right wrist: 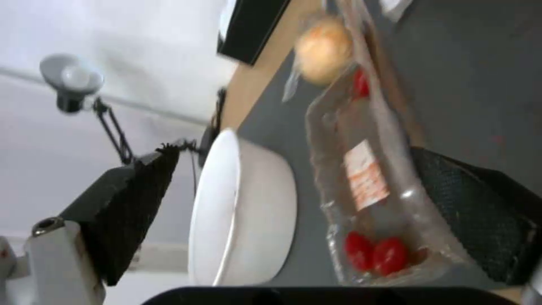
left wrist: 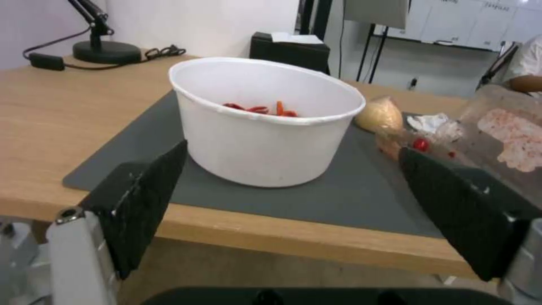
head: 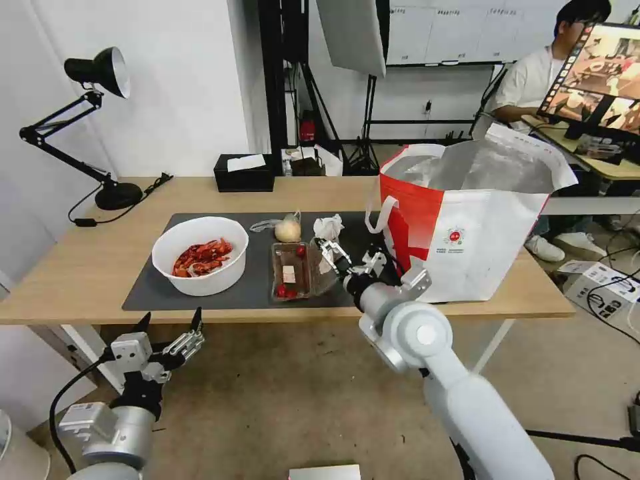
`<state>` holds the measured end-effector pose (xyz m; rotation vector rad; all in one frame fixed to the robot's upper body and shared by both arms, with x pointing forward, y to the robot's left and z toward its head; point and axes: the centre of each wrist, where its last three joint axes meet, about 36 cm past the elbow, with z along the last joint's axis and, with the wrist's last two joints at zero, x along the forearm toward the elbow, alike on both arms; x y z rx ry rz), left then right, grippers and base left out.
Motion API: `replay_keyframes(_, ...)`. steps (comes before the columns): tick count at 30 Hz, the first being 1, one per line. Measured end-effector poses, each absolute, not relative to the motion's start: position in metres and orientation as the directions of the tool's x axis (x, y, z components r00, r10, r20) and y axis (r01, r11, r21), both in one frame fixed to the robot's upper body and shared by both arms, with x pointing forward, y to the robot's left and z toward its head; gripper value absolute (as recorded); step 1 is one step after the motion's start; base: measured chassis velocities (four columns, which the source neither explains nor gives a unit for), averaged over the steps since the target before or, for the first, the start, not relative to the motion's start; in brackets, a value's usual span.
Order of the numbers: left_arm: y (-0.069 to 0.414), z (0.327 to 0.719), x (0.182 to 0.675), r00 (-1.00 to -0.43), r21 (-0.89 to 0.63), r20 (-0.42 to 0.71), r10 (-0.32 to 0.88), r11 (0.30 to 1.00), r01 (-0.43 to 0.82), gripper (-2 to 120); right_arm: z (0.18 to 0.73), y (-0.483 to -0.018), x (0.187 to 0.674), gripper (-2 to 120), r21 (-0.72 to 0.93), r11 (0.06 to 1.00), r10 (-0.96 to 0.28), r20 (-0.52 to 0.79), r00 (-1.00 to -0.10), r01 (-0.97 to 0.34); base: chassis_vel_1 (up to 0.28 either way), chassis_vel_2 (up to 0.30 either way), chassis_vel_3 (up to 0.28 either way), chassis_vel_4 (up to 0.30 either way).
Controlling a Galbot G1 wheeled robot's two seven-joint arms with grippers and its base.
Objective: Pick up the trash from the table and place it into the takeout bag.
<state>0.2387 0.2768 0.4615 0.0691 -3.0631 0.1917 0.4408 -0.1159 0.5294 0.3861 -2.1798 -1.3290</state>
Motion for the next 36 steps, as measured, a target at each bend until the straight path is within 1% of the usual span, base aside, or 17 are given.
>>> replay_keyframes(5, 0.278, 0.462, 0.239, -0.996, -0.120, 0.073, -0.044, 0.991, -0.052, 100, 0.534, -0.102, 0.452, 100, 0.876, 0.481, -0.559, 0.325, -0.763, 0.021, 0.000, 0.000, 0.000, 0.000)
replay_keyframes(8, 0.279, 0.462, 0.238, -0.996, -0.115, 0.073, -0.045, 0.992, -0.053, 100, 0.540, -0.080, 0.470, 100, 0.842, 0.540, -0.599, 0.399, -0.694, 0.018, 0.000, 0.000, 0.000, 0.000)
replay_keyframes(9, 0.279, 0.462, 0.238, -0.996, -0.115, 0.073, -0.045, 0.992, -0.053, 100, 0.540, -0.080, 0.470, 100, 0.842, 0.540, -0.599, 0.399, -0.694, 0.018, 0.000, 0.000, 0.000, 0.000)
replay_keyframes(12, 0.278, 0.464, 0.238, -0.996, -0.118, 0.073, -0.043, 0.992, -0.051, 100, 0.542, -0.060, 0.485, 100, 0.807, 0.590, -0.621, 0.469, -0.628, 0.021, 0.000, 0.000, 0.000, 0.000)
replay_keyframes(20, 0.278, 0.466, 0.237, -0.997, -0.122, 0.074, -0.036, 0.992, -0.045, 100, 0.546, -0.056, 0.490, 100, 0.794, 0.608, -0.615, 0.485, -0.622, 0.019, 0.000, 0.000, 0.000, 0.000)
replay_keyframes(24, 0.279, 0.467, 0.238, -0.997, -0.125, 0.072, -0.034, 0.991, -0.042, 100, 0.550, -0.065, 0.493, 100, 0.802, 0.597, -0.620, 0.451, -0.643, -0.013, 0.000, 0.000, 0.000, 0.000)
replay_keyframes(25, 0.280, 0.467, 0.238, -0.997, -0.124, 0.070, -0.034, 0.991, -0.042, 100, 0.554, -0.072, 0.498, 100, 0.798, 0.600, -0.620, 0.420, -0.663, -0.056, 0.000, 0.000, 0.000, 0.000)
replay_keyframes(26, 0.280, 0.468, 0.238, -0.997, -0.124, 0.067, -0.033, 0.991, -0.042, 100, 0.556, -0.078, 0.504, 100, 0.767, 0.629, -0.612, 0.386, -0.690, -0.129, 0.000, 0.000, 0.000, 0.000)
replay_keyframes(27, 0.280, 0.468, 0.238, -0.997, -0.124, 0.067, -0.033, 0.991, -0.042, 100, 0.556, -0.078, 0.504, 100, 0.767, 0.629, -0.612, 0.386, -0.690, -0.129, 0.000, 0.000, 0.000, 0.000)
replay_keyframes(28, 0.281, 0.469, 0.238, -0.997, -0.124, 0.064, -0.033, 0.991, -0.041, 100, 0.553, -0.089, 0.516, 100, 0.676, 0.687, -0.600, 0.323, -0.732, -0.265, 0.000, 0.000, 0.000, 0.000)
replay_keyframes(29, 0.282, 0.470, 0.238, -0.998, -0.123, 0.062, -0.033, 0.992, -0.040, 100, 0.550, -0.099, 0.528, 99, 0.576, 0.728, -0.605, 0.285, -0.744, -0.372, 0.000, 0.000, 0.000, 0.000)
replay_keyframes(31, 0.282, 0.470, 0.238, -0.998, -0.123, 0.062, -0.033, 0.992, -0.040, 100, 0.550, -0.099, 0.529, 99, 0.566, 0.730, -0.607, 0.281, -0.743, -0.382, 0.000, 0.000, 0.000, 0.000)
replay_keyframes(32, 0.283, 0.471, 0.238, -0.998, -0.124, 0.059, -0.032, 0.991, -0.039, 100, 0.548, -0.115, 0.552, 89, 0.353, 0.761, -0.636, 0.240, -0.734, -0.544, 0.000, 0.000, 0.000, 0.000)
replay_keyframes(33, 0.283, 0.471, 0.238, -0.998, -0.125, 0.059, -0.033, 0.991, -0.040, 100, 0.547, -0.119, 0.560, 84, 0.276, 0.760, -0.647, 0.238, -0.724, -0.589, 0.000, 0.000, 0.000, 0.000)
replay_keyframes(34, 0.283, 0.471, 0.238, -0.998, -0.125, 0.059, -0.033, 0.991, -0.040, 100, 0.547, -0.119, 0.560, 84, 0.276, 0.760, -0.647, 0.238, -0.724, -0.589, 0.000, 0.000, 0.000, 0.000)
replay_keyframes(35, 0.283, 0.472, 0.238, -0.998, -0.126, 0.057, -0.033, 0.991, -0.040, 100, 0.547, -0.124, 0.575, 79, 0.161, 0.752, -0.658, 0.244, -0.713, -0.639, 0.000, 0.000, 0.000, 0.000)
replay_keyframes(36, 0.282, 0.472, 0.238, -0.998, -0.128, 0.056, -0.033, 0.991, -0.040, 100, 0.546, -0.125, 0.584, 76, 0.092, 0.740, -0.665, 0.251, -0.704, -0.666, 0.000, 0.000, 0.000, 0.000)
